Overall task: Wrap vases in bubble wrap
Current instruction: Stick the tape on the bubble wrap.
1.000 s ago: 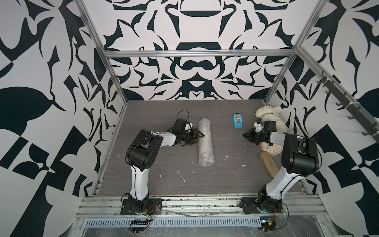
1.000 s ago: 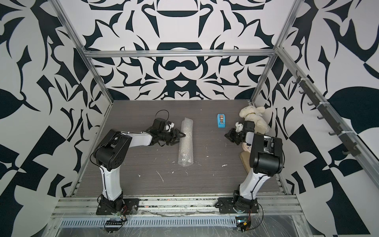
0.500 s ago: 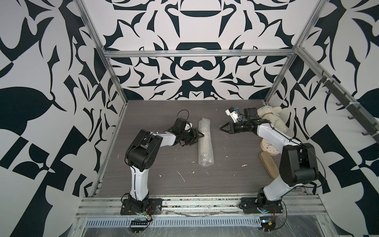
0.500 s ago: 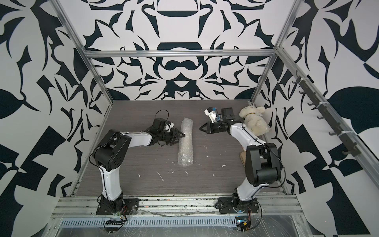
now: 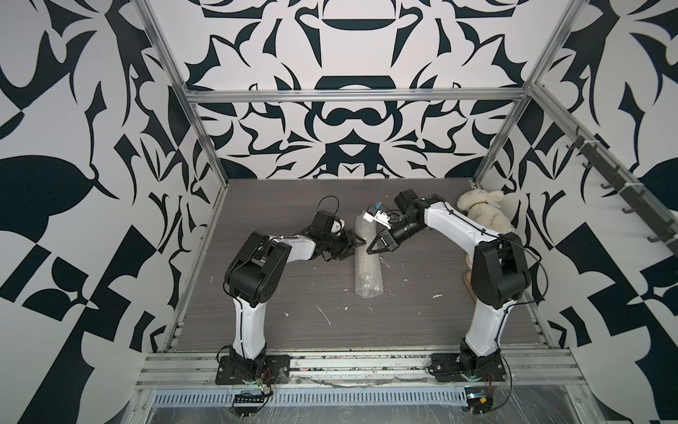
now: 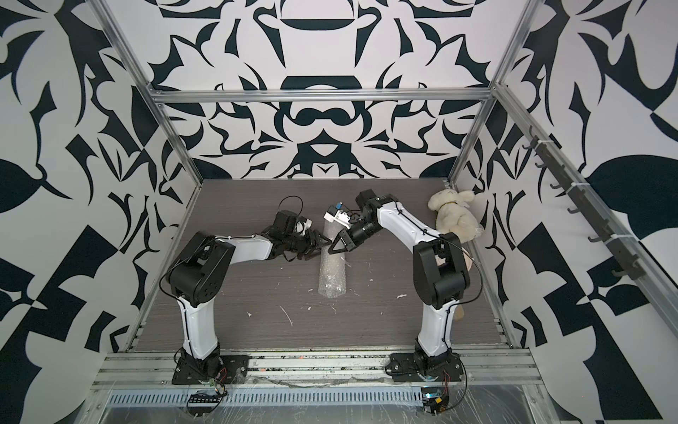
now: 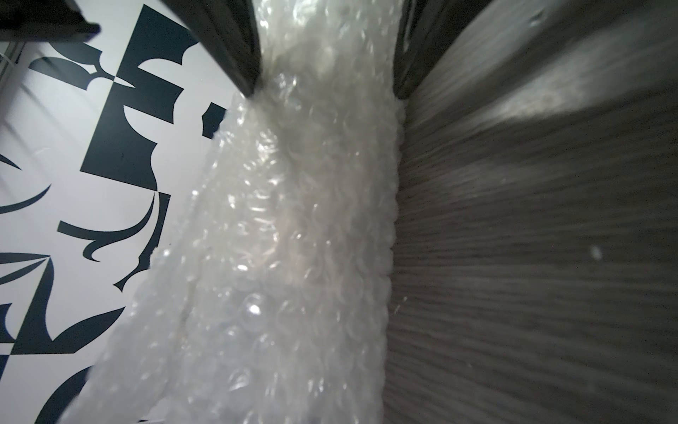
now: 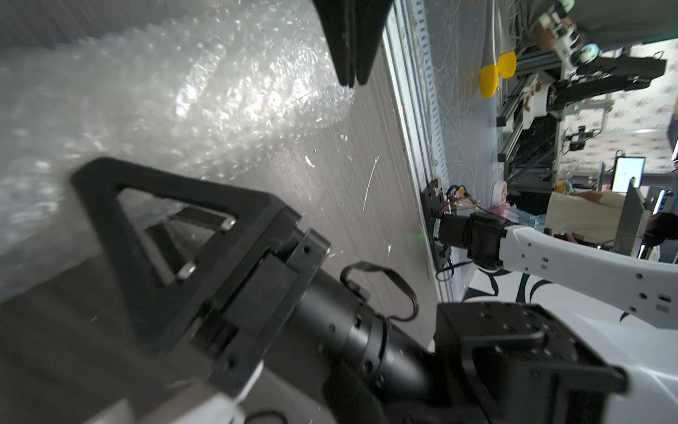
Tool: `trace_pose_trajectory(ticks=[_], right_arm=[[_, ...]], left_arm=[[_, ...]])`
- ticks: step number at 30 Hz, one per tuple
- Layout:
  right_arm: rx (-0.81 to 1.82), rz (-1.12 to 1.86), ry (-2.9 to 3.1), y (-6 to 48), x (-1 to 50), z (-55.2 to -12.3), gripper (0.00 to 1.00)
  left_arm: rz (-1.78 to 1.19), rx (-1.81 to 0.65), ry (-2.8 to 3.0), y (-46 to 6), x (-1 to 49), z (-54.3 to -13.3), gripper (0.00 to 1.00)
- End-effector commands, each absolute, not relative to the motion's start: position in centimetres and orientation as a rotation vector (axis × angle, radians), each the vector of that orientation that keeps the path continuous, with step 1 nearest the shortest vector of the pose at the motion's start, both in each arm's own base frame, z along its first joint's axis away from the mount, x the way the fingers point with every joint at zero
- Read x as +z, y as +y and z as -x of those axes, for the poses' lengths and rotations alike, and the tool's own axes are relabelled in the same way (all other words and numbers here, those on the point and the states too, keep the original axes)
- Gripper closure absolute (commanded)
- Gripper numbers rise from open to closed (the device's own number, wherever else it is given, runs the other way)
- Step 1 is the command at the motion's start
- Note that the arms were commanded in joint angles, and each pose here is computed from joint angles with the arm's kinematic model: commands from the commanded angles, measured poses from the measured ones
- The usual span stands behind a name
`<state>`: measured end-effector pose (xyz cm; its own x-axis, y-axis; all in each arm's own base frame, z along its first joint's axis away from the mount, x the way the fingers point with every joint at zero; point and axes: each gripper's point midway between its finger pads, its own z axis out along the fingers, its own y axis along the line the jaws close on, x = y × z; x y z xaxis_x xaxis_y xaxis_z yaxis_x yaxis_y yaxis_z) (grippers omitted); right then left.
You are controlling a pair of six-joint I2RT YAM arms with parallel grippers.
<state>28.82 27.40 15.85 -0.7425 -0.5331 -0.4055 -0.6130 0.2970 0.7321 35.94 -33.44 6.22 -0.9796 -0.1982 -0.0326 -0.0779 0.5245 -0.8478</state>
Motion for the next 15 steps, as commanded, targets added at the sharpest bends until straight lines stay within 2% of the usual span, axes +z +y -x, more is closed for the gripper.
trace_pose_trajectory(ticks=[1,8,15], right_arm=[[1.466,1.198,2.471,27.6,16.9,-27.0,1.00],[1.282,1.252,2.623,27.1,14.1,-28.7,1.00],[1.214,1.307,2.639,27.1,14.1,-30.2,1.00]], left_arm=[[0.291,-1.372,2.727,-32.7,3.9,-34.8,0.40],[0.295,-1.371,2.726,-32.6,4.1,-34.7,0.40],[0.302,-1.362,2.731,-32.4,4.0,-34.5,0.40]])
